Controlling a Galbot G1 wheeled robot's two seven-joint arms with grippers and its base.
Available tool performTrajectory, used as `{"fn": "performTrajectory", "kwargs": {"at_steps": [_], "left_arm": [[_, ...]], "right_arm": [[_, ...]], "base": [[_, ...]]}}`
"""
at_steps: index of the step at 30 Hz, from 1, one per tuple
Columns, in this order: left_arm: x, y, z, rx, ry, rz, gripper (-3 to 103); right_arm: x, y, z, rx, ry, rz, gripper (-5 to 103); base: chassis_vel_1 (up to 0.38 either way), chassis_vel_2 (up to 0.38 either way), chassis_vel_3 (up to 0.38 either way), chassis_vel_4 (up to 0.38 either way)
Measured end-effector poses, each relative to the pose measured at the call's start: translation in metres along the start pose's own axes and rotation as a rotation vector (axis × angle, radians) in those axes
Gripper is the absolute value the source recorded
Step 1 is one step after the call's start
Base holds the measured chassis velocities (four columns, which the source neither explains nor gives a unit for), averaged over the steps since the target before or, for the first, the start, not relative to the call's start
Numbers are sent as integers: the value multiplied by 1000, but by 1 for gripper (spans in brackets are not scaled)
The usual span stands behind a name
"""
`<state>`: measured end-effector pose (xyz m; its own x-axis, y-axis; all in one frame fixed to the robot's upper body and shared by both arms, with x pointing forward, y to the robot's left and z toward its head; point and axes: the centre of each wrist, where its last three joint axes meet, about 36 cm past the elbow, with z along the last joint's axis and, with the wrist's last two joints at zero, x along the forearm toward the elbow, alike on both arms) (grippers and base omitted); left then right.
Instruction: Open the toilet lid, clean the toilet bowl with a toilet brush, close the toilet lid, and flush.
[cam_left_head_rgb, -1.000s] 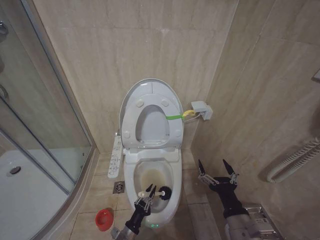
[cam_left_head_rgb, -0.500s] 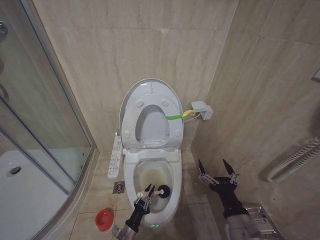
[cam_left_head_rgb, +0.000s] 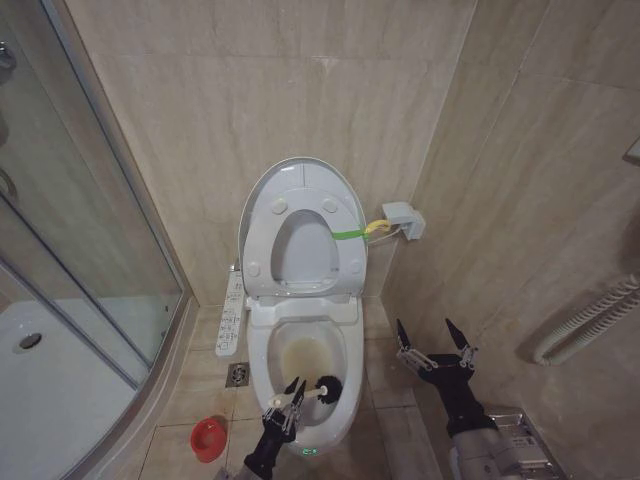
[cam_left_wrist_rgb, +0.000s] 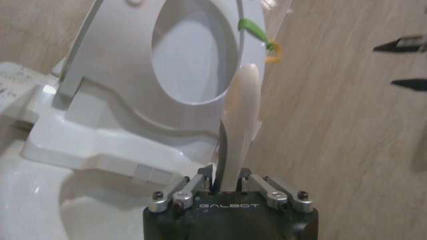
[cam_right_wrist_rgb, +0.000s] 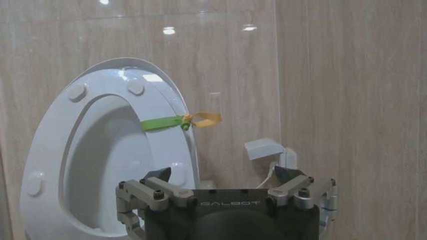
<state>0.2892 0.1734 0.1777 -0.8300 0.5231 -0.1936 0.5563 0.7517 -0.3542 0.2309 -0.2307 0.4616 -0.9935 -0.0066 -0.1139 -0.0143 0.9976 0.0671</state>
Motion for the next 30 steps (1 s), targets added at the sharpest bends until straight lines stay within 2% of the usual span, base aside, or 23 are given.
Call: {"fn": "performTrajectory", "kwargs": {"at_steps": [7, 11, 18, 26, 30], "left_arm": [[-7, 5, 4, -5, 5, -3, 20], [7, 2, -15, -13, -4, 6, 20], [21, 2, -24, -21, -1, 3, 20], [8, 7, 6, -13, 31, -15, 20], [7, 12, 4, -21, 34, -10, 20]], "right_arm": [[0, 0, 0, 0, 0, 0, 100], [0, 0, 0, 0, 0, 0, 100], [0, 0, 0, 0, 0, 0, 100], [0, 0, 0, 0, 0, 0, 100], [0, 0, 0, 0, 0, 0, 100]], "base": [[0, 0, 0, 0], [0, 0, 0, 0], [0, 0, 0, 0], [0, 0, 0, 0], [0, 0, 0, 0]]}}
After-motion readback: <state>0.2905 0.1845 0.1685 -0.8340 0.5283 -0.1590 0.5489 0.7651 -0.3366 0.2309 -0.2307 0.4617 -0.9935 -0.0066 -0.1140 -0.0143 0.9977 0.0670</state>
